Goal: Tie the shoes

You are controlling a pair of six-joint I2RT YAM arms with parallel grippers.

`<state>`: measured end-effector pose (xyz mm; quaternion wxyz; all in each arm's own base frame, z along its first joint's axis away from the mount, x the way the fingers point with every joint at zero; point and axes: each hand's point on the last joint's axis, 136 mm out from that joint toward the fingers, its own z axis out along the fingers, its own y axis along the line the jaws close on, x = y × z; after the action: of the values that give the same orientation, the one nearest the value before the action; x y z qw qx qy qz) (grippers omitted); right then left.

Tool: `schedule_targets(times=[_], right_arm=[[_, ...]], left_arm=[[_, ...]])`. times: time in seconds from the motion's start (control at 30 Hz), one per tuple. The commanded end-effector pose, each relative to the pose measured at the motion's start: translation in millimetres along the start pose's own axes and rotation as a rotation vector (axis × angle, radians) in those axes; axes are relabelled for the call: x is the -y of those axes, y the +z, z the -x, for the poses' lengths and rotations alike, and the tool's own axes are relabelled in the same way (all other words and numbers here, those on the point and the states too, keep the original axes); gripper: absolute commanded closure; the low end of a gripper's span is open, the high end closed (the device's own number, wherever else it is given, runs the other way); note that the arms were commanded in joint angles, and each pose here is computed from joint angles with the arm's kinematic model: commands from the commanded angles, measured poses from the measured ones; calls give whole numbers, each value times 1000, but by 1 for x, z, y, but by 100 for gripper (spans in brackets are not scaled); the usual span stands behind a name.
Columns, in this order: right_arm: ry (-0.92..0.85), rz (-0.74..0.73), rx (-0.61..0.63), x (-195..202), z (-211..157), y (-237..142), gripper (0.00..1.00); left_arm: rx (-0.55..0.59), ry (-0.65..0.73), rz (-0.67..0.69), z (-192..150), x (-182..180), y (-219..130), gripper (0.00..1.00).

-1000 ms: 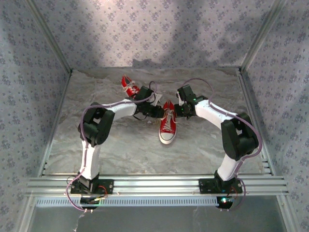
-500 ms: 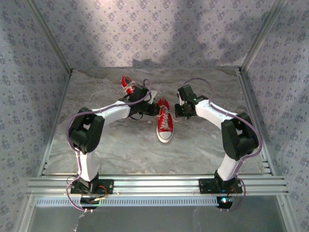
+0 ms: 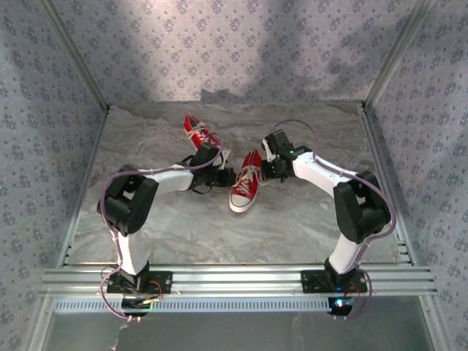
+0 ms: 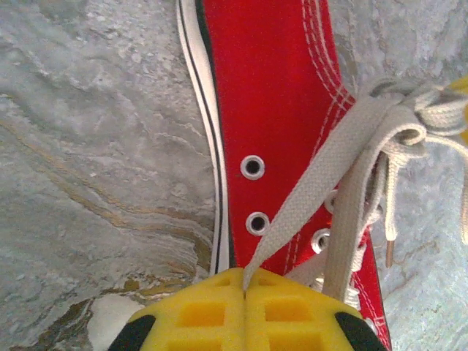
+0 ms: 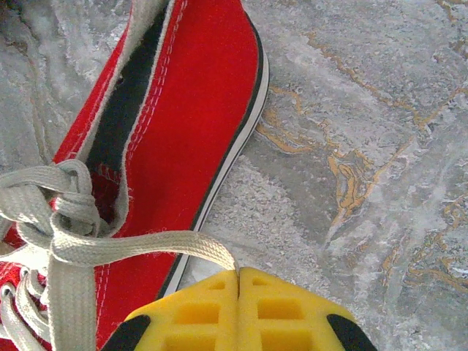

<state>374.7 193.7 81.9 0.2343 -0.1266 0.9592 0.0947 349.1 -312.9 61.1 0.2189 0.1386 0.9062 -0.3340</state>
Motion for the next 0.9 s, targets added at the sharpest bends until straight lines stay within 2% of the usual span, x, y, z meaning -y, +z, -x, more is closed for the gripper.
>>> schedule_targets(times=[0.0, 0.37, 0.63, 0.87], right_arm=[[-21, 3, 7, -2, 3, -4, 100], [107, -55, 26, 14, 0, -3, 100], [148, -80, 15, 22, -7, -3, 100], [188, -110, -21, 31, -17, 0, 100]], left_arm=[[163, 6, -32, 43, 19, -18, 100], [441, -126, -61, 87, 15, -35, 100], [547, -213, -146, 90, 11, -42, 100], [550, -260, -123, 87, -1, -42, 100]])
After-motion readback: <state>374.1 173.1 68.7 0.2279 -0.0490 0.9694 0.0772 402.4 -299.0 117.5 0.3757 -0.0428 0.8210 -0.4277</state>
